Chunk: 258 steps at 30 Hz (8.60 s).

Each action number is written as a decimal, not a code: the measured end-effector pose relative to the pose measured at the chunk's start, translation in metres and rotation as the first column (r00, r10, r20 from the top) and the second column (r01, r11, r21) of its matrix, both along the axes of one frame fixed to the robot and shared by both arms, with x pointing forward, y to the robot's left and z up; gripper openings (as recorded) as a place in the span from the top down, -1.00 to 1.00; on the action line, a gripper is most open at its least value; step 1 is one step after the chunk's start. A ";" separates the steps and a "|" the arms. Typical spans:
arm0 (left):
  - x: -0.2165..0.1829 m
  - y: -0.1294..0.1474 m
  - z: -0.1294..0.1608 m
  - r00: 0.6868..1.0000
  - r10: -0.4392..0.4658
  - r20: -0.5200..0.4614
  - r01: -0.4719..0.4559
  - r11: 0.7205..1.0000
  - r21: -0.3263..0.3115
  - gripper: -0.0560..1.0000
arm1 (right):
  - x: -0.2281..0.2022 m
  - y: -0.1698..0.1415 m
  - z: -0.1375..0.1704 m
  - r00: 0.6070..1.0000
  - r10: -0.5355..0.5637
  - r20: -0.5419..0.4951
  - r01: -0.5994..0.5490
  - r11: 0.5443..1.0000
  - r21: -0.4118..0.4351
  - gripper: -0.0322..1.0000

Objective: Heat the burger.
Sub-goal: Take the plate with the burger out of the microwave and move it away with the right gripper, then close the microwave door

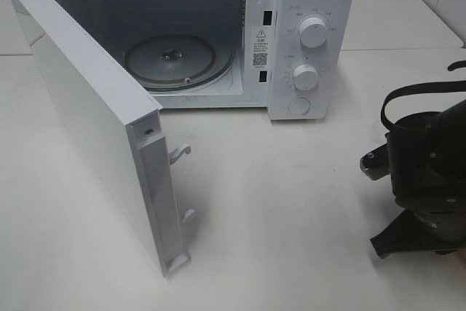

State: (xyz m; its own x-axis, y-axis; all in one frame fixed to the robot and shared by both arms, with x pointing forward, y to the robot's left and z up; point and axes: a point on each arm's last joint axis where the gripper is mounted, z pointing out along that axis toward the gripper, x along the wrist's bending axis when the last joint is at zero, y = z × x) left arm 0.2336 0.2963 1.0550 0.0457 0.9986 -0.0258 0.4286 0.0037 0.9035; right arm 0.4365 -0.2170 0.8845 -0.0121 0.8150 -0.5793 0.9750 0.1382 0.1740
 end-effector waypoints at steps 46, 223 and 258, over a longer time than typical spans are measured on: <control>0.000 0.000 0.000 1.000 0.000 0.000 0.000 1.000 0.000 -0.98 | -0.063 -0.003 0.121 0.916 0.377 0.136 -0.395 0.790 0.469 -0.52; 0.218 -0.035 -0.088 0.936 -0.211 0.281 0.262 0.952 -0.160 0.89 | -0.207 -0.086 0.164 0.691 -0.050 0.721 -0.406 0.799 0.444 -0.51; 0.301 -0.233 -0.083 0.913 -0.280 0.297 0.321 0.942 -0.100 0.89 | -0.207 -0.086 0.164 0.691 -0.050 0.721 -0.406 0.799 0.444 -0.51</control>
